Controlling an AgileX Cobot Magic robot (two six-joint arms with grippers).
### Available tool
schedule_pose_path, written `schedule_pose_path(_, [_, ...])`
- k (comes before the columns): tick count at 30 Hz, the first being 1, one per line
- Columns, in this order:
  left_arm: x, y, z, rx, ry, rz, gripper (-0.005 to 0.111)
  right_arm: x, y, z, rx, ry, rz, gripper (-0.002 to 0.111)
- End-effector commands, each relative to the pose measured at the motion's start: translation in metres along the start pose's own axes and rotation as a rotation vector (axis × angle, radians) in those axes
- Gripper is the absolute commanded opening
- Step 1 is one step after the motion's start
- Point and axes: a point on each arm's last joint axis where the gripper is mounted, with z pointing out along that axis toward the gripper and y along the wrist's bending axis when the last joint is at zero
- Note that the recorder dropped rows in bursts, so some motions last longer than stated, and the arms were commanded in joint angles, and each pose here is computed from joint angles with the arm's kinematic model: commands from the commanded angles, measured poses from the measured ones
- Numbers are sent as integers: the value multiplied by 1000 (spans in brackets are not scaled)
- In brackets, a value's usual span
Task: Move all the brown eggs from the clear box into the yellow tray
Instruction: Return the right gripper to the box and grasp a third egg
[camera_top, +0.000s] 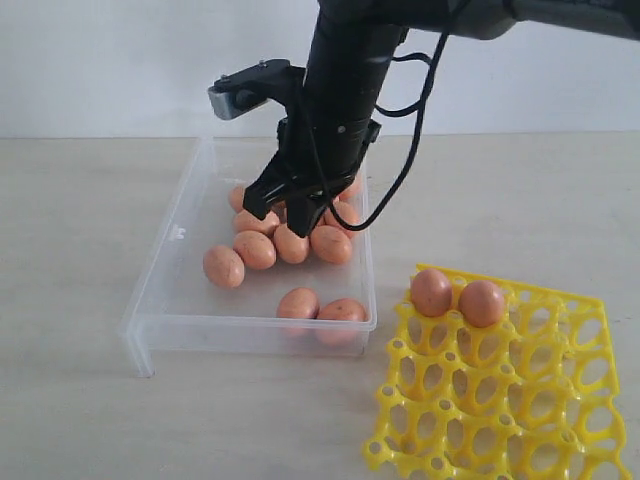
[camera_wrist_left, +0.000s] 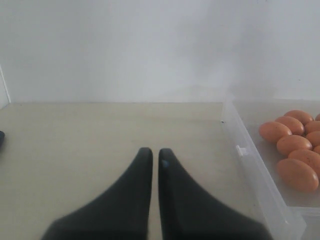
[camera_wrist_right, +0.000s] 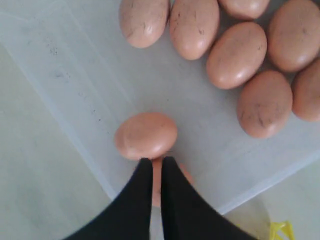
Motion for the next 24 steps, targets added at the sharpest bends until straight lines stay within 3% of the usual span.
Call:
schedule_pose_path(1, [1, 0, 0, -1, -4, 2, 4, -8, -2, 2, 5, -23, -57, 8])
schedule_pose_path(5, [1, 0, 0, -1, -4, 2, 4, -13, -6, 9, 36, -72, -110, 39])
schedule_pose_path(7, [1, 0, 0, -1, -4, 2, 4, -15, -9, 13, 61, -77, -117, 48])
schedule_pose_path(24, [1, 0, 0, -1, -4, 2, 4, -15, -43, 63, 272, -35, -23, 49])
